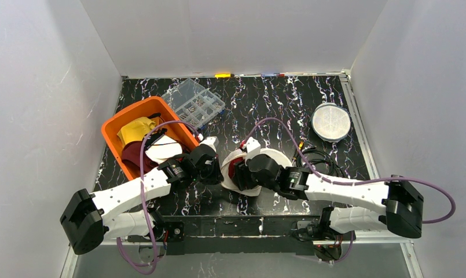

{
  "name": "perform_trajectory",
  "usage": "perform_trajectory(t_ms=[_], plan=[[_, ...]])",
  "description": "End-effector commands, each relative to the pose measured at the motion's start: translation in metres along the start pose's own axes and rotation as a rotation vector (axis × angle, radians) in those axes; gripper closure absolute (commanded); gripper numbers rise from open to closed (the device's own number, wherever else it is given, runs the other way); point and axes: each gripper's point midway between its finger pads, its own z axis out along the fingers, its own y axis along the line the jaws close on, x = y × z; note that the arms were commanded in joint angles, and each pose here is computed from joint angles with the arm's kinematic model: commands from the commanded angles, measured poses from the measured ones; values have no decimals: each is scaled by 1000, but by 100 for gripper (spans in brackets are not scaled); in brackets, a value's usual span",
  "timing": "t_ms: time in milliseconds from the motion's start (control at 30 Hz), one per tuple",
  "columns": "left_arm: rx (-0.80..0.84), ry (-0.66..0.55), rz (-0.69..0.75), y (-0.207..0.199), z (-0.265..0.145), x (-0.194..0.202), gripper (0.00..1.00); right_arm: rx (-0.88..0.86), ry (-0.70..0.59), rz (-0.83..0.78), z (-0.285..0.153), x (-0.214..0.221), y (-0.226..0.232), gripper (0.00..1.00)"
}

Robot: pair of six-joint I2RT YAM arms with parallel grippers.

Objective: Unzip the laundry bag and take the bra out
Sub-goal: Pick up the bra from the laundry bag.

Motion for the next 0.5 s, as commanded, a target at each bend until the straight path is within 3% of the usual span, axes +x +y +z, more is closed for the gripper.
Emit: perform_trajectory(t_ms=[0, 133, 300, 467], plan=[[17, -7, -8, -6, -7, -6, 100, 8, -29, 15, 11, -7, 3, 45], [18, -11, -12, -5, -8, -6, 100, 18, -13, 15, 14, -2, 1, 60], [18, -15, -16, -4, -10, -5, 100, -15, -47, 23, 4, -11, 6, 95], [-2, -18, -19, 0, -9, -5, 100, -109, -122, 16, -24, -40, 21, 99]])
